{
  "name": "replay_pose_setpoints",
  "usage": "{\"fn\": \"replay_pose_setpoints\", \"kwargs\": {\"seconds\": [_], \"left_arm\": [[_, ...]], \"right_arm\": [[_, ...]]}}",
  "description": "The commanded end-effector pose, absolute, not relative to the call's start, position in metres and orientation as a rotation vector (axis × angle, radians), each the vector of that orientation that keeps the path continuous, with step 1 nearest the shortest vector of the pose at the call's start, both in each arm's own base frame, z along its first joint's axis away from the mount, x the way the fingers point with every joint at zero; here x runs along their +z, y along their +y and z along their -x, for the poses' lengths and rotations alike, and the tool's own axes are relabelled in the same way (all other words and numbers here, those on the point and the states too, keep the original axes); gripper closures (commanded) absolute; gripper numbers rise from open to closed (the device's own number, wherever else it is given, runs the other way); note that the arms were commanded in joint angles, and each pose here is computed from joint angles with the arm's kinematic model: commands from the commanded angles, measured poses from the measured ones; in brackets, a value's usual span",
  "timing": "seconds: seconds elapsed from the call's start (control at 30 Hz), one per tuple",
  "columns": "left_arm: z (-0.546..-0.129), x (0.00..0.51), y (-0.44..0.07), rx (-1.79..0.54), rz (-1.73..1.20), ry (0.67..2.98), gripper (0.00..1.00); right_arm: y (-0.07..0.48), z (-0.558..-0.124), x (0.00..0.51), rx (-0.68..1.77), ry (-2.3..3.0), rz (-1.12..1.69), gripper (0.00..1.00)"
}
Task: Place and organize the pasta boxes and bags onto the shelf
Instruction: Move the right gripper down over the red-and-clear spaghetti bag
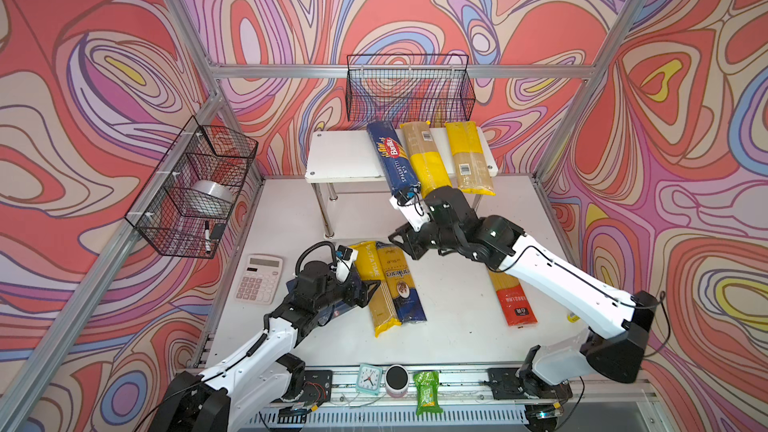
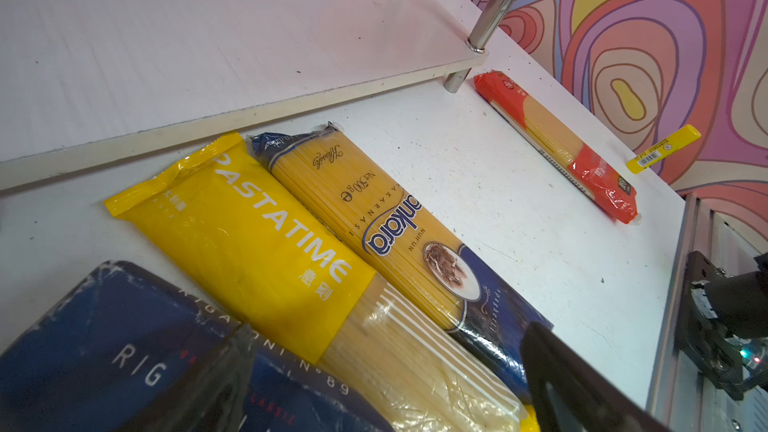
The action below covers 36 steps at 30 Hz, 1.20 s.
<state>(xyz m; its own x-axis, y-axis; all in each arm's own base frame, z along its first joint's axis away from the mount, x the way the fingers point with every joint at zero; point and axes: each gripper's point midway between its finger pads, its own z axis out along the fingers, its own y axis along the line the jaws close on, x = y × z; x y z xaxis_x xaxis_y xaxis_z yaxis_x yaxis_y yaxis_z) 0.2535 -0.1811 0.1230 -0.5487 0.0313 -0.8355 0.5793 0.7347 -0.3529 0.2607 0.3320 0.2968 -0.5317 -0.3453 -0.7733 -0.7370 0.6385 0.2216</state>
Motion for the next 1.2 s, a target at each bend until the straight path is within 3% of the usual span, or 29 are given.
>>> {"fn": "replay_pose_setpoints", "kwargs": {"seconds": [0.0,0.2,0.33,0.7,1.17], "left_arm": [[-0.252,0.121,-0.177,-0.746,-0.466,2.048,0.00],[-0.252,0.120,-0.178,-0.746,-0.468,2.049,0.00],[-0.253,0.118,-0.178,-0.743,-0.467,2.056,0.00],[-0.252,0.120,-0.179,-0.752,-0.470,2.053,0.00],[-0.253,0.119,-0.179,-0.751,-0.469,2.056,0.00]], "right_arm": [[0.305,-0.252,0.278,0.659,2.202,0.714,0.68],[0.247,-0.256,0.220,0.476,2.300,0.360,0.73],[0.224,-0.258,0.183,0.382,2.375,0.220,0.67],[0.139,-0.274,0.121,0.254,2.489,-0.149,0.61],[0.094,-0.288,0.103,0.360,2.478,-0.376,0.52]]}}
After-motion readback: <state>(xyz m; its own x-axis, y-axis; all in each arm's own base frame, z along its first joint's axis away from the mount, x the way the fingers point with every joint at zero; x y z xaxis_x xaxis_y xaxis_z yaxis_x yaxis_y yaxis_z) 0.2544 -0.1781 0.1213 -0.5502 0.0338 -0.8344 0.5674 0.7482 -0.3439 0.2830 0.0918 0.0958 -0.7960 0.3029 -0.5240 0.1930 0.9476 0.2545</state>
